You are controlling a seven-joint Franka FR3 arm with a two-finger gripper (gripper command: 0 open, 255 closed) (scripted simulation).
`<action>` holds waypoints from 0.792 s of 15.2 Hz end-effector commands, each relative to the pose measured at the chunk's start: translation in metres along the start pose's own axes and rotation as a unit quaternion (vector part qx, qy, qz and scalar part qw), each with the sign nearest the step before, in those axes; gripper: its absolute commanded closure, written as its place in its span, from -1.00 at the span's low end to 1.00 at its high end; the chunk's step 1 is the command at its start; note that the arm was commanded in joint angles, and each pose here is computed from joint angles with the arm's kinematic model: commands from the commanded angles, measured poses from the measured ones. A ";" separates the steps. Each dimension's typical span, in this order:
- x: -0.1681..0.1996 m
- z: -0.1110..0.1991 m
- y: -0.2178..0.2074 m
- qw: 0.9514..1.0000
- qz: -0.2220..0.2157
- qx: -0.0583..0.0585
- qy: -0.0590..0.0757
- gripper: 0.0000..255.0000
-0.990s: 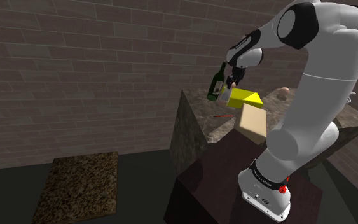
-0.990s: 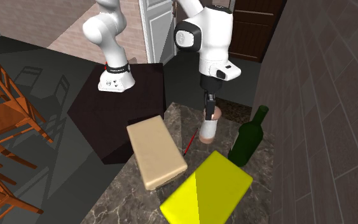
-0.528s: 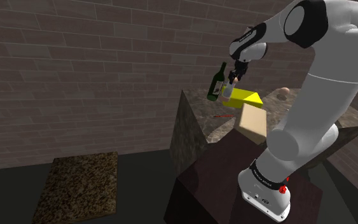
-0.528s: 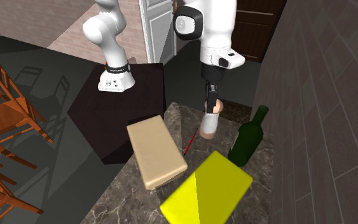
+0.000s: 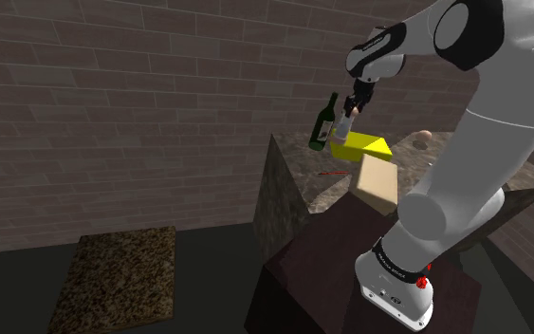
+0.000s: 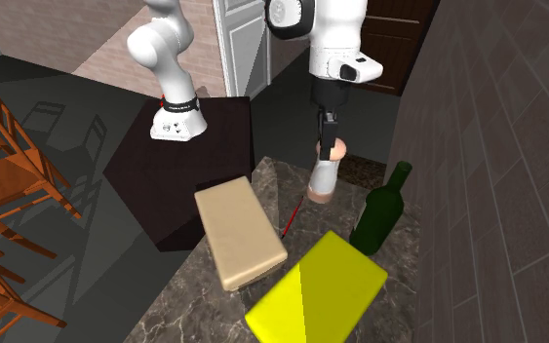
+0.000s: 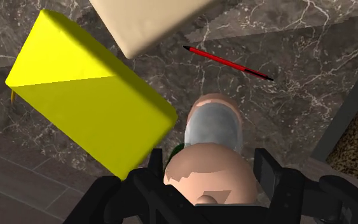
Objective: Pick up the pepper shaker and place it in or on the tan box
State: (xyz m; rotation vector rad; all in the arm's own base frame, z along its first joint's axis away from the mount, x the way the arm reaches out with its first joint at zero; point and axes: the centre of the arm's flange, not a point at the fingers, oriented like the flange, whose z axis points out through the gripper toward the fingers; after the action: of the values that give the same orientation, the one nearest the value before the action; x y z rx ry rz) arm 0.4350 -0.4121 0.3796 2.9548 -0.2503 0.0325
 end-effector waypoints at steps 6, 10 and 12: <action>-0.035 -0.029 0.017 1.000 0.000 0.000 0.000 1.00; -0.083 -0.043 0.035 1.000 0.000 0.000 0.000 1.00; -0.107 -0.049 0.043 1.000 0.000 0.000 0.000 1.00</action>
State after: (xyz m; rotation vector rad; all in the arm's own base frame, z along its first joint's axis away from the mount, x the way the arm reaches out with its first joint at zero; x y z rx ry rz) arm 0.3332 -0.4263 0.4326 2.9546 -0.2525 0.0321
